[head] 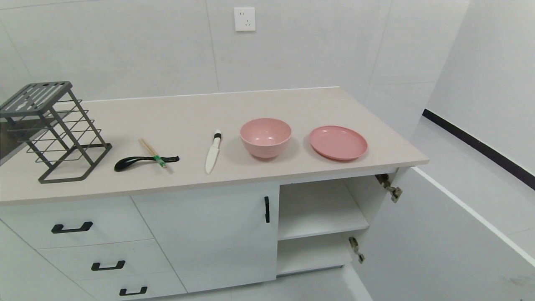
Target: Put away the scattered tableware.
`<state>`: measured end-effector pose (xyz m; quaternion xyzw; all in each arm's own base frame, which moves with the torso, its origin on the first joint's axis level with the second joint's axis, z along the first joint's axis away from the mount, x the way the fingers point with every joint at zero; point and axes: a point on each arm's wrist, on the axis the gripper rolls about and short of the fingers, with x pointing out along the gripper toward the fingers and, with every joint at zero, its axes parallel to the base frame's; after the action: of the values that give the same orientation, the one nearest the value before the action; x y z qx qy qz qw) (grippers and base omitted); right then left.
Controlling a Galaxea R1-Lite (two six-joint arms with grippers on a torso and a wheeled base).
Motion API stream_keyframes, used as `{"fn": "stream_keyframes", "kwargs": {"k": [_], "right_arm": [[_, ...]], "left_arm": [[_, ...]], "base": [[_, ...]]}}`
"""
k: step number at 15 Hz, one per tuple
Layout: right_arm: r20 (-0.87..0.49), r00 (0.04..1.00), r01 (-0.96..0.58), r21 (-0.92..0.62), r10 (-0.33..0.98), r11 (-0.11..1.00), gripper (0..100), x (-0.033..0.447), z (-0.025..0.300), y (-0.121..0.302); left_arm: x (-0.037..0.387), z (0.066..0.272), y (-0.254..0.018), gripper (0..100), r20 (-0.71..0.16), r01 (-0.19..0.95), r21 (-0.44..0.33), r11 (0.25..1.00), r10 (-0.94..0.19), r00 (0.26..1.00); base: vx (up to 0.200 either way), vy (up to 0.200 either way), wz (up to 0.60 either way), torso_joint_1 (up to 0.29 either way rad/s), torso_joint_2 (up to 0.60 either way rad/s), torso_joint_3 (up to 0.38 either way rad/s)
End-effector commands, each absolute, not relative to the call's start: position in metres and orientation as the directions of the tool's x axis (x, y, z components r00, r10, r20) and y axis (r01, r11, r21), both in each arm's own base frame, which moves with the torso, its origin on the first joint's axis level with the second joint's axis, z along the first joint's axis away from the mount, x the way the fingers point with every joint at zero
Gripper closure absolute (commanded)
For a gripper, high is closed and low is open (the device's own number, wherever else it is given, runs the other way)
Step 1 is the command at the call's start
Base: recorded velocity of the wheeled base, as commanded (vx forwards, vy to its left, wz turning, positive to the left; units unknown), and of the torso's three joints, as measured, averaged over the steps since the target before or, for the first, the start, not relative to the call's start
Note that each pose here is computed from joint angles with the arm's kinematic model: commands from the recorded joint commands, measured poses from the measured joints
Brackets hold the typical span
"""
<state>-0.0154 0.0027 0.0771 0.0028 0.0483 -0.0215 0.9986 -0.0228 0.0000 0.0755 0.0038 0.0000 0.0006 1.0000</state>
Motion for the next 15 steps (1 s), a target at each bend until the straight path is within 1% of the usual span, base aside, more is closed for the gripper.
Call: {"fn": "stream_keyframes", "kwargs": {"k": [1, 4, 8, 11, 13, 15], "right_arm": [[-0.098, 0.994, 0.043, 0.004, -0.042, 0.999, 0, -0.0153, 0.0772, 0.0027], [-0.098, 0.994, 0.043, 0.004, -0.042, 0.999, 0, -0.0153, 0.0772, 0.0027], [-0.098, 0.994, 0.043, 0.004, -0.042, 0.999, 0, -0.0153, 0.0772, 0.0027], [-0.098, 0.994, 0.043, 0.004, -0.042, 0.999, 0, -0.0153, 0.0772, 0.0027], [-0.098, 0.994, 0.043, 0.004, -0.042, 0.999, 0, -0.0153, 0.0772, 0.0027], [-0.098, 0.994, 0.043, 0.004, -0.042, 0.999, 0, -0.0153, 0.0772, 0.0027]], "left_arm": [[-0.0227, 0.0755, 0.0, 0, -0.002, -0.002, 0.008, 1.0, 0.002, 1.0], [-0.0227, 0.0755, 0.0001, 0, -0.002, -0.003, 0.006, 1.0, 0.003, 1.0], [-0.0227, 0.0755, 0.0001, 0, -0.002, -0.003, 0.006, 1.0, 0.003, 1.0], [-0.0227, 0.0755, 0.0001, 0, -0.002, -0.003, 0.005, 1.0, 0.003, 1.0], [-0.0227, 0.0755, 0.0, 0, -0.002, -0.002, 0.006, 1.0, 0.002, 1.0], [-0.0227, 0.0755, 0.0001, 0, -0.002, -0.003, 0.005, 1.0, 0.003, 1.0]], "base": [[0.0, 0.0, 0.0, 0.056, -0.11, -0.051], [0.2, 0.0, 0.0, 0.022, -0.05, -0.017], [0.0, 0.0, 0.0, 0.0, 0.0, 0.0], [0.0, 0.0, 0.0, 0.157, -0.32, -0.147], [0.2, 0.0, 0.0, 0.232, -0.46, -0.217], [0.2, 0.0, 0.0, 0.081, -0.2, -0.083]]}}
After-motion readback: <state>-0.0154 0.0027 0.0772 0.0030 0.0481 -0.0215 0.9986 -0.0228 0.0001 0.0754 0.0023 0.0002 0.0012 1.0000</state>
